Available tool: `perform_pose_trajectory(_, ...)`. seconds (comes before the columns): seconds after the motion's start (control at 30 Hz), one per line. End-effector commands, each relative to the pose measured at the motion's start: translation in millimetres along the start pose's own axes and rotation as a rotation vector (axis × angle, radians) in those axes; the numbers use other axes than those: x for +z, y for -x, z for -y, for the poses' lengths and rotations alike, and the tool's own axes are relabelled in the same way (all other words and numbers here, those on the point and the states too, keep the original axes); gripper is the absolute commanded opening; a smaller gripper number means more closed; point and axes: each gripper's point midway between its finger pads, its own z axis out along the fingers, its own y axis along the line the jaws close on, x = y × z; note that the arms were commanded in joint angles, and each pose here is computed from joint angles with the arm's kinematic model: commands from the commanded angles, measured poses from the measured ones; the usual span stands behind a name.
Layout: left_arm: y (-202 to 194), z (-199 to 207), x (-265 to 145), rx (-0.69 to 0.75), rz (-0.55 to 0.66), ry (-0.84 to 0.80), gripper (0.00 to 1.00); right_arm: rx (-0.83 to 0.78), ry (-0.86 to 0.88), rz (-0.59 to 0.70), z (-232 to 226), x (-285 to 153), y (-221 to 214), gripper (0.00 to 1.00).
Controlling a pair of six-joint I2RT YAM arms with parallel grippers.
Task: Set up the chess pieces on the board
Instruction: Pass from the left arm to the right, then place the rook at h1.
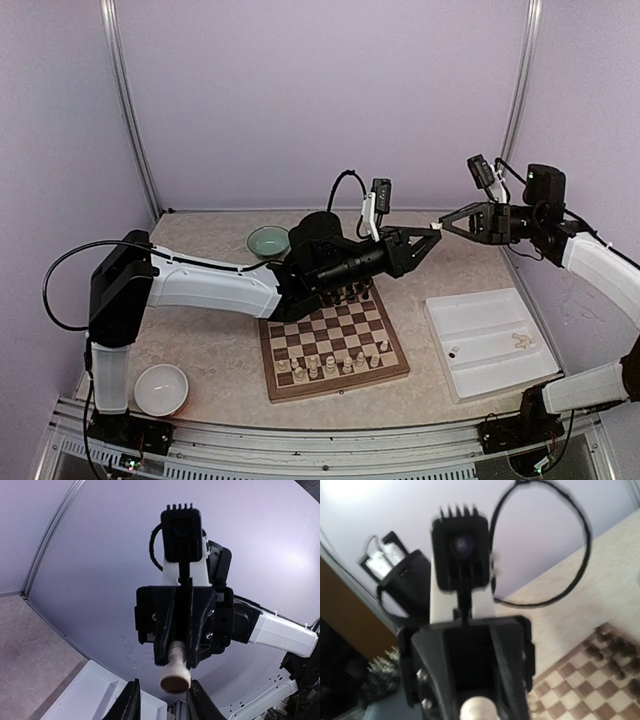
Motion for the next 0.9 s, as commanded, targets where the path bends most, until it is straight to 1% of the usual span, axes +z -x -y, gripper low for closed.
perform_pose_trajectory(0.0,-7.3,-18.7,-4.6,0.073,-0.04,0.11,0.38,-0.174,-0.132,-0.031,6.0,-1.1,15.4,0.05)
perform_pose_trajectory(0.07,-1.5,-25.1,-17.8,0.126,-0.047,0.165,0.44,-0.271,-0.228,-0.091,14.6,-2.3,15.9,0.04)
perform_pose_trajectory(0.1,9.8,-22.0,-26.7,0.152,-0.043,0.183,0.46,-0.305,-0.262,-0.13,16.2,-0.4,13.2,0.03)
perform_pose_trajectory(0.13,10.7,-26.3,-35.1,0.174,-0.06,0.212,0.47,-0.343,-0.299,-0.172,19.3,1.1,8.5,0.03)
perform_pose_trajectory(0.2,26.7,-22.5,-56.5,0.226,-0.071,0.258,0.49,-0.41,-0.351,-0.274,22.4,7.9,-9.5,0.03)
perform_pose_trajectory(0.27,32.8,-28.8,-81.3,0.276,-0.089,0.336,0.5,-0.482,-0.409,-0.398,30.2,15.7,-34.9,0.03)
perform_pose_trajectory(0.3,34.4,-34.1,-93.4,0.296,-0.099,0.381,0.5,-0.512,-0.412,-0.45,30.7,20.1,-48.1,0.03)
perform_pose_trajectory(0.33,46.4,-32.7,-107.1,0.315,-0.089,0.418,0.51,-0.532,-0.411,-0.497,31.4,24.2,-61.8,0.03)
perform_pose_trajectory(0.4,50.2,-44.0,-132.2,0.341,-0.114,0.514,0.51,-0.561,-0.39,-0.572,30.0,32.3,-85.6,0.03)
perform_pose_trajectory(0.43,59.1,-44.6,-144.4,0.348,-0.104,0.549,0.51,-0.57,-0.38,-0.609,30.2,35.5,-97.2,0.03)
perform_pose_trajectory(0.53,70.4,-60.7,-175.1,0.337,-0.105,0.648,0.53,-0.606,-0.337,-0.733,29.6,45.3,-132.0,0.03)
perform_pose_trajectory(0.63,84.7,-73.1,-204.5,0.295,-0.069,0.711,0.54,-0.632,-0.309,-0.847,33.0,50.5,-166.1,0.03)
perform_pose_trajectory(0.77,101.4,-93.4,-247.7,0.233,-0.002,0.829,0.55,-0.65,-0.293,-0.935,42.8,56.8,-192.8,0.03)
perform_pose_trajectory(0.87,105.9,-103.1,-267.2,0.222,0.003,0.881,0.55,-0.662,-0.285,-0.986,51.0,63.3,-207.7,0.03)
